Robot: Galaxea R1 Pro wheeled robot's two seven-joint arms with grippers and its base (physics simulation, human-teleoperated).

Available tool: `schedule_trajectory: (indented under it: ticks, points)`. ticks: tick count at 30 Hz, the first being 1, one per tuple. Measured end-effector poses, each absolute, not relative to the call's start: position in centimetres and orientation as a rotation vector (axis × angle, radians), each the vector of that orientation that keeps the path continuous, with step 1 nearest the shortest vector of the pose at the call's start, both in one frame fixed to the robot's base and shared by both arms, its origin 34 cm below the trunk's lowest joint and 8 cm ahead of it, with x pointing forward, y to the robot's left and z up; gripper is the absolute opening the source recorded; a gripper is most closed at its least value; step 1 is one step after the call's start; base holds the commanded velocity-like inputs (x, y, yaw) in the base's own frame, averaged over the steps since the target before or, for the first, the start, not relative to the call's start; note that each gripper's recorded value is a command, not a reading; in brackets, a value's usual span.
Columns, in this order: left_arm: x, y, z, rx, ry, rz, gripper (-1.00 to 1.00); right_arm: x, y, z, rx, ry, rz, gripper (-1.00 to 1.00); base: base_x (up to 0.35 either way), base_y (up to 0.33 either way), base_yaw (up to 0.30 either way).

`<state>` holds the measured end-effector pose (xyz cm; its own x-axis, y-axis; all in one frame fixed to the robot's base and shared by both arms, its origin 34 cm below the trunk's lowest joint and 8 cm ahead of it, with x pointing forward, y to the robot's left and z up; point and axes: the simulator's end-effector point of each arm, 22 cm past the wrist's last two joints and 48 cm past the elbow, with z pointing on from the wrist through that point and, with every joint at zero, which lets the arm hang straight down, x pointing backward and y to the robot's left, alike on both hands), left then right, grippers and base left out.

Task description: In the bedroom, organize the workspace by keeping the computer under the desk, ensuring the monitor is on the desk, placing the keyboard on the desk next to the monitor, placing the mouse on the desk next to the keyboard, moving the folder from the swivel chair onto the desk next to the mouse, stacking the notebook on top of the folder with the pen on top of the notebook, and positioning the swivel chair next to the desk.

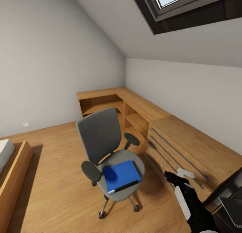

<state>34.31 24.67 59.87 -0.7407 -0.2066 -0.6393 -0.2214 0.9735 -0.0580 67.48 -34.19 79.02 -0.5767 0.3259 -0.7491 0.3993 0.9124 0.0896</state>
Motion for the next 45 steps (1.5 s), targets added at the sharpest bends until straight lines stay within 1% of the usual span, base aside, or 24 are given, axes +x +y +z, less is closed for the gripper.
schedule_trajectory:
  ticks: [16,22,28,36,45]
  points:
    - [34.1,24.6,59.3,-0.304,2.44,0.032,1.0,67.3,-34.2,78.1,0.517,2.235,-0.114,1.0,-0.004,0.004,0.005]
    - [34.3,24.5,58.5,-0.304,2.439,0.027,1.0,67.1,-34.9,76.4,0.525,2.186,-0.142,1.0,0.0,0.0,0.0]
    - [34.5,24.4,57.7,-0.306,2.439,0.025,1.0,66.6,-35.1,74.4,0.467,2.177,-0.204,1.0,0.0,0.0,0.0]
    - [36.2,24.8,57.4,-0.311,2.405,0.026,1.0,65.2,-34.8,71.0,0.453,2.169,-0.227,1.0,0.0,0.0,0.0]
    - [40.5,24.3,57.4,-0.302,2.487,-0.028,1.0,63.2,-34.2,67.1,0.468,2.158,-0.24,1.0,0.0,0.0,0.0]
